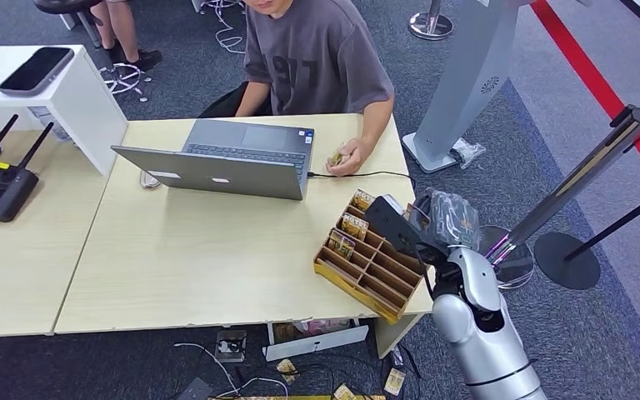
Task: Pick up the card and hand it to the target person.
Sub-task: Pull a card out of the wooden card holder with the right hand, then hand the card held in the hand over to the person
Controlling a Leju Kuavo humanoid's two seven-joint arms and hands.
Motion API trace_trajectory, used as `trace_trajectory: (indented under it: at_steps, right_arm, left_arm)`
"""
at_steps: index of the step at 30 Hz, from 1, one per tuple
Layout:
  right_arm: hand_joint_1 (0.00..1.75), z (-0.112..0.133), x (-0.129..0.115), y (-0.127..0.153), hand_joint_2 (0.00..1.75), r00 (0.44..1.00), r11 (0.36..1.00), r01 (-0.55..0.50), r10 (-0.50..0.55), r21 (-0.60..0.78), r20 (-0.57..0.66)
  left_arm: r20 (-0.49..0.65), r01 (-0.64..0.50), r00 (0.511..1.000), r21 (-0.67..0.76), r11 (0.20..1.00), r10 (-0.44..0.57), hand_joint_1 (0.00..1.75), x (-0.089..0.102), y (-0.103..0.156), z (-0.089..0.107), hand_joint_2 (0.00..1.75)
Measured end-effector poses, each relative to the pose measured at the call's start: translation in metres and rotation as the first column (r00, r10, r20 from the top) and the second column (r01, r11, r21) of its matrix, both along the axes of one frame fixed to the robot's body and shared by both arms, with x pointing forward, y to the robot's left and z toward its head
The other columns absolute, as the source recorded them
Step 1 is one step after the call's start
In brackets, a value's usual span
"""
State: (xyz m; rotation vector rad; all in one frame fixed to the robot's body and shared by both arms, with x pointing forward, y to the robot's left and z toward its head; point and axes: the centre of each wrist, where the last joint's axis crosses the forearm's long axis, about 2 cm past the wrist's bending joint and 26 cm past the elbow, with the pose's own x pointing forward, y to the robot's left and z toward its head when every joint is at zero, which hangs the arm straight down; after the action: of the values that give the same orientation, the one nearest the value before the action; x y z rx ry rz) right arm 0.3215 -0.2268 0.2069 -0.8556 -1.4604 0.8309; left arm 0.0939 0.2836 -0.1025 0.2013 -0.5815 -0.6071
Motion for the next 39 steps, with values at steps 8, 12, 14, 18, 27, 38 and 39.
trace_trajectory:
  at_steps: [8,12,14,18,27,38,39]
  right_arm:
    - [1.37,0.029,0.007,-0.005,1.75,0.998,1.000,-0.013,0.012,0.016,0.061]
    - [1.39,0.050,0.013,-0.007,1.75,0.993,1.000,-0.012,0.010,0.015,0.114]
    - [1.40,0.062,0.017,-0.008,1.75,0.989,1.000,-0.009,0.007,0.014,0.145]
    - [1.43,0.081,0.023,-0.009,1.75,0.981,1.000,-0.007,0.005,0.012,0.193]
    - [1.41,0.108,0.046,-0.008,1.75,0.961,1.000,-0.004,0.002,0.009,0.275]
    - [1.38,0.096,0.082,0.002,1.75,0.970,0.999,0.034,-0.030,-0.012,0.242]
    - [1.38,0.094,0.083,0.003,1.75,0.972,0.999,0.034,-0.030,-0.013,0.235]
  left_arm:
    - [0.000,0.006,1.000,0.002,1.000,-0.006,0.00,0.000,0.000,0.000,0.00]
    - [0.000,0.014,1.000,0.004,1.000,-0.014,0.00,0.000,0.000,0.000,0.00]
    - [0.000,0.017,1.000,0.005,1.000,-0.017,0.00,0.000,0.000,0.000,0.00]
    - [-0.005,0.023,1.000,0.005,1.000,-0.023,0.00,0.000,0.000,0.000,0.00]
    - [-0.018,0.043,0.999,0.004,0.999,-0.043,0.00,0.004,-0.002,0.001,0.00]
    - [-0.016,0.057,0.998,-0.009,0.998,-0.057,0.00,0.011,-0.010,0.003,0.00]
    - [-0.015,0.057,0.998,-0.009,0.998,-0.057,0.00,0.011,-0.010,0.003,0.00]
